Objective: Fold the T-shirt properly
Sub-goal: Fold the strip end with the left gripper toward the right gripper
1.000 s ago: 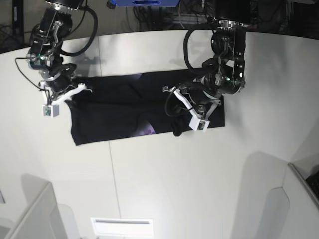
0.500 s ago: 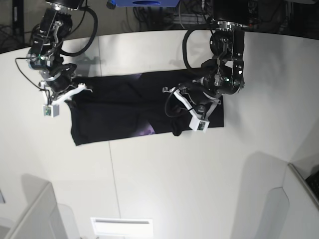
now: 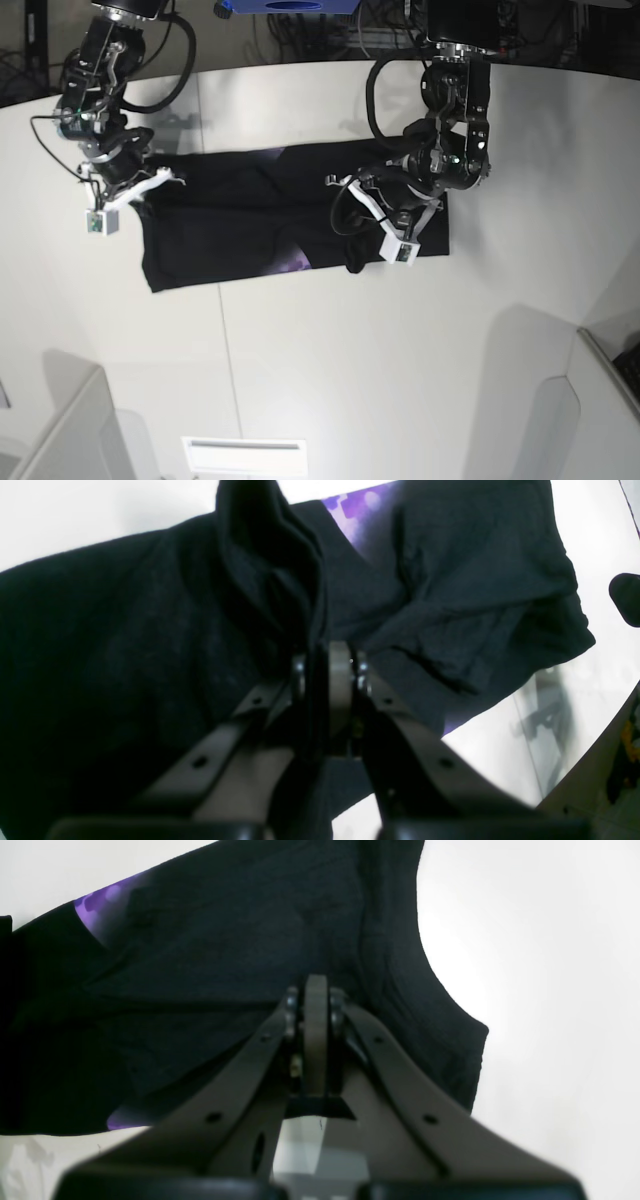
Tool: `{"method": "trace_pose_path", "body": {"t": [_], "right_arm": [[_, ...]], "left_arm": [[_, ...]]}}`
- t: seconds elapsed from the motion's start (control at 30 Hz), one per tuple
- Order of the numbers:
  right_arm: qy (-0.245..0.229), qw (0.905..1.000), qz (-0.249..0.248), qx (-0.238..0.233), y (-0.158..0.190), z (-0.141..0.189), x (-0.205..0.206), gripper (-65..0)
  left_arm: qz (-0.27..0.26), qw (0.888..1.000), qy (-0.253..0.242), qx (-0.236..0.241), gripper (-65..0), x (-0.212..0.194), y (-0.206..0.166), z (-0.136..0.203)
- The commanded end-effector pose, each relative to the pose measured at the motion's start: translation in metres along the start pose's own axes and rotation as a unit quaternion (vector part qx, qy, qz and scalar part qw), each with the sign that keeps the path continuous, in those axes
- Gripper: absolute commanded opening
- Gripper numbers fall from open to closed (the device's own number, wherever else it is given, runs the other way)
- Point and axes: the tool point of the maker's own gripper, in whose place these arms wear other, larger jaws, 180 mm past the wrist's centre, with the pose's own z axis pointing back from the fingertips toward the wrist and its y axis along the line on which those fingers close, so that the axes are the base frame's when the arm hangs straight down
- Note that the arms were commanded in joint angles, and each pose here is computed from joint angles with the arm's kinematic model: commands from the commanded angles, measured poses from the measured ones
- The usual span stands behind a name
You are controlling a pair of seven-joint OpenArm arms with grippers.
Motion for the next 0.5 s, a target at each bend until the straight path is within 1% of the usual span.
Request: {"method": "trace_pose_path", "body": {"t": [0.0, 0.07, 0.17, 0.23, 0.3, 0.47], "right_arm": [[-0.027, 0.9996, 0.004, 0.002, 0.0008, 0.0032, 0.0161, -65.0], [-0.027, 0.9996, 0.004, 0.002, 0.0008, 0.0032, 0.0161, -65.0], [-0.027, 0.9996, 0.004, 0.002, 0.0008, 0.0032, 0.0161, -65.0], [-0.027, 0.9996, 0.004, 0.002, 0.0008, 0.0032, 0.0161, -65.0], [-0.027, 0.9996, 0.004, 0.002, 0.0008, 0.0032, 0.0161, -65.0], [-0.027, 0.9996, 0.004, 0.002, 0.0008, 0.0032, 0.0161, -65.0]], "left_arm": [[-0.005, 1.000, -0.022, -0.012, -58.3, 0.0136, -0.0069, 0.0015], [-0.004, 1.000, -0.022, -0.013, -46.7, 0.0137, -0.0074, 0.0015], [-0.005, 1.000, -0.026, -0.015, -31.8, 0.0170, -0.0080, 0.0016], [-0.006, 0.999, -0.027, -0.016, -24.8, 0.0186, -0.0084, 0.0007], [-0.001, 1.000, -0.025, -0.019, -21.1, 0.0185, -0.0096, -0.0025], [0.006, 0.999, -0.022, -0.026, -20.1, 0.0173, -0.0143, -0.0074]]}}
